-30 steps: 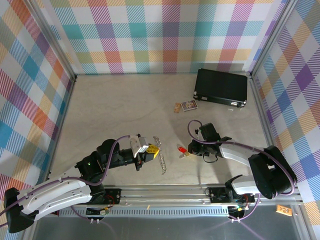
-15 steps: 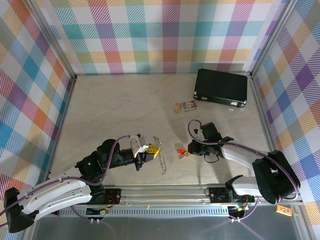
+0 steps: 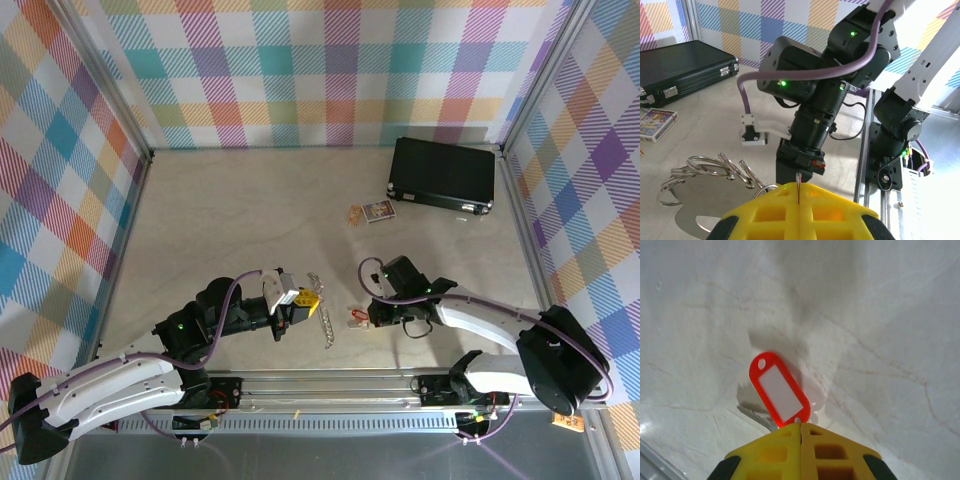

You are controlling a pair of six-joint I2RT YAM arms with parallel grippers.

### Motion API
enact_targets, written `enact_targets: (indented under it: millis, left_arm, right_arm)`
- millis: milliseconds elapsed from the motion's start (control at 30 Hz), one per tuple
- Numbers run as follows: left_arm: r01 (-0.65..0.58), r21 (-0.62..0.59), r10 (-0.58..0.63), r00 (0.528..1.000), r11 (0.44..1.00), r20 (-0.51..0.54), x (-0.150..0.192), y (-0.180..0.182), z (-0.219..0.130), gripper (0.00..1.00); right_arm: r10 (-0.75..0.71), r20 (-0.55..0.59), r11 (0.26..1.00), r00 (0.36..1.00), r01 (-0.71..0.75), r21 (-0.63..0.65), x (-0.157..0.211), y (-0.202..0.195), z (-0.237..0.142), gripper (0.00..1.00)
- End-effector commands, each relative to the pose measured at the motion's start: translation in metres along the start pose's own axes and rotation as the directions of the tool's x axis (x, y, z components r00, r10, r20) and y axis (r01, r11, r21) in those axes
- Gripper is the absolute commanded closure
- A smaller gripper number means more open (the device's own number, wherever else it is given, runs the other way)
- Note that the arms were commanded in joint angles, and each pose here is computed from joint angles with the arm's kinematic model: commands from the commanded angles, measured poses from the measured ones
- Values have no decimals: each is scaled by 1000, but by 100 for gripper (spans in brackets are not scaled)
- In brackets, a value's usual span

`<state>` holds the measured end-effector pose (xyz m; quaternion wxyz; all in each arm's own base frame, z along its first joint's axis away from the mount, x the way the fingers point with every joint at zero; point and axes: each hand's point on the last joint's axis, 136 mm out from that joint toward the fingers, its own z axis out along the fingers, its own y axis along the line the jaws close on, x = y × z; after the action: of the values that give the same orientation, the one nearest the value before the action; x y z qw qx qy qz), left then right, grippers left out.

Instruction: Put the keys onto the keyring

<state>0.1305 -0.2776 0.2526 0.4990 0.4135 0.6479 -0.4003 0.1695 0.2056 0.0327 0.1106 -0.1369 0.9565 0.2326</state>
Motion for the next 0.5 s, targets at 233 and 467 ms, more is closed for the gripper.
enact_targets:
  millis: [233,467]
  left_arm:
    - [-4,22,2,998,1000,70,-17,-6,-2,100]
    - [4,16,-6,997,1000,72,-14,-5,-5,100]
  right_arm:
    - [-50,-48,992,998,55,116,21,1,1,100]
    - [-56,-66,989,996,65,131,22,4,1,91]
